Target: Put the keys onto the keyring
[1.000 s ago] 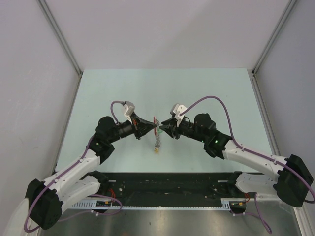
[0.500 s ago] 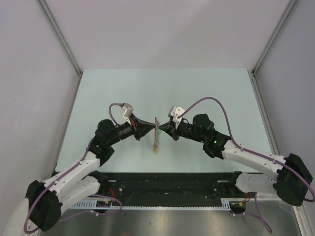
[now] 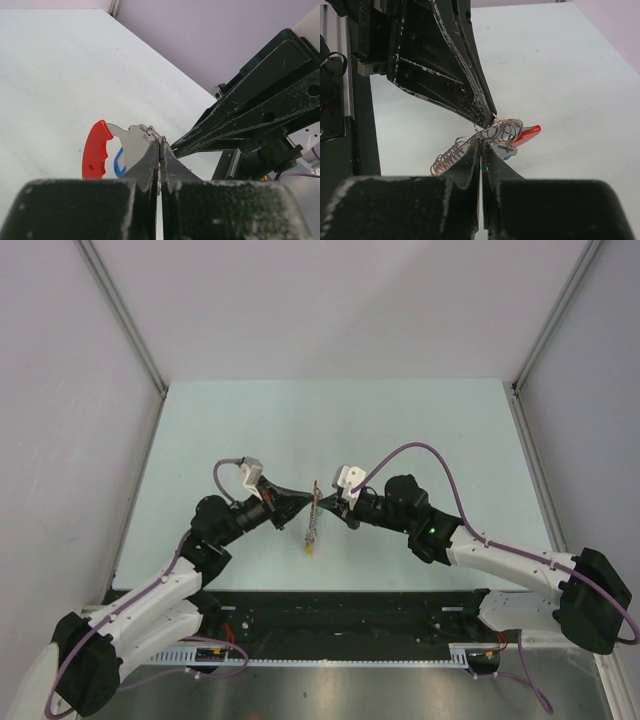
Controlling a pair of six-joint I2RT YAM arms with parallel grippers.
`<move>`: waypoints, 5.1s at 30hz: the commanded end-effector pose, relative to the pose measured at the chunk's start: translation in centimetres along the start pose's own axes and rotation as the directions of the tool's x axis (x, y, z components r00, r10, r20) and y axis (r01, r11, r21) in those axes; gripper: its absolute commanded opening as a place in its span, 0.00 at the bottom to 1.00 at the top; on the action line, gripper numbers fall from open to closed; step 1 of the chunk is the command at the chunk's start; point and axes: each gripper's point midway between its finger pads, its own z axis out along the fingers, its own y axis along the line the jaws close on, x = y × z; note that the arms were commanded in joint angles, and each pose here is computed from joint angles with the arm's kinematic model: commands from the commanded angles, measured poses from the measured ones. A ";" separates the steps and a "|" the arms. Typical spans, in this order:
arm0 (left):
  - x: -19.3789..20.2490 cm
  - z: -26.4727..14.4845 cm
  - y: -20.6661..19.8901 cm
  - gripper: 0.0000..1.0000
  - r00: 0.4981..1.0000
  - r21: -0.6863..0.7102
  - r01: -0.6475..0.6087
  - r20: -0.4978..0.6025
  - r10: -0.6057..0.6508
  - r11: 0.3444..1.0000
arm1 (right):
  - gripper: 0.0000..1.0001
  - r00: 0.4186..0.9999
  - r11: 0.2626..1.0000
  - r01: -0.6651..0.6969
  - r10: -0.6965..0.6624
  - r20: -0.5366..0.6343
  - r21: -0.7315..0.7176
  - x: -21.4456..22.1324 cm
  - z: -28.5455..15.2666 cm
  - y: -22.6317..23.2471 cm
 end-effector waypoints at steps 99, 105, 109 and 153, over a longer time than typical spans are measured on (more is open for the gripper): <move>-1.5 2.3 -0.9 0.00 0.921 0.208 -0.225 -0.274 0.277 0.952 | 0.00 0.976 0.981 0.162 -0.175 -0.131 -0.102 -0.3 -3.5 0.8; -2.4 2.4 -1.0 0.00 0.958 0.144 -0.180 -0.200 0.206 0.973 | 0.00 0.985 0.986 0.154 -0.158 -0.070 -0.068 -1.1 -2.6 1.1; -3.1 2.6 -1.1 0.00 0.979 0.098 -0.140 -0.134 0.153 0.985 | 0.00 0.988 0.988 0.143 -0.146 -0.057 -0.065 -1.1 -1.8 1.4; -1.6 0.5 -2.9 0.61 0.843 0.416 -0.351 -0.250 0.477 0.839 | 0.00 0.981 0.975 0.182 -0.189 -0.043 -0.129 -3.4 -3.5 -1.7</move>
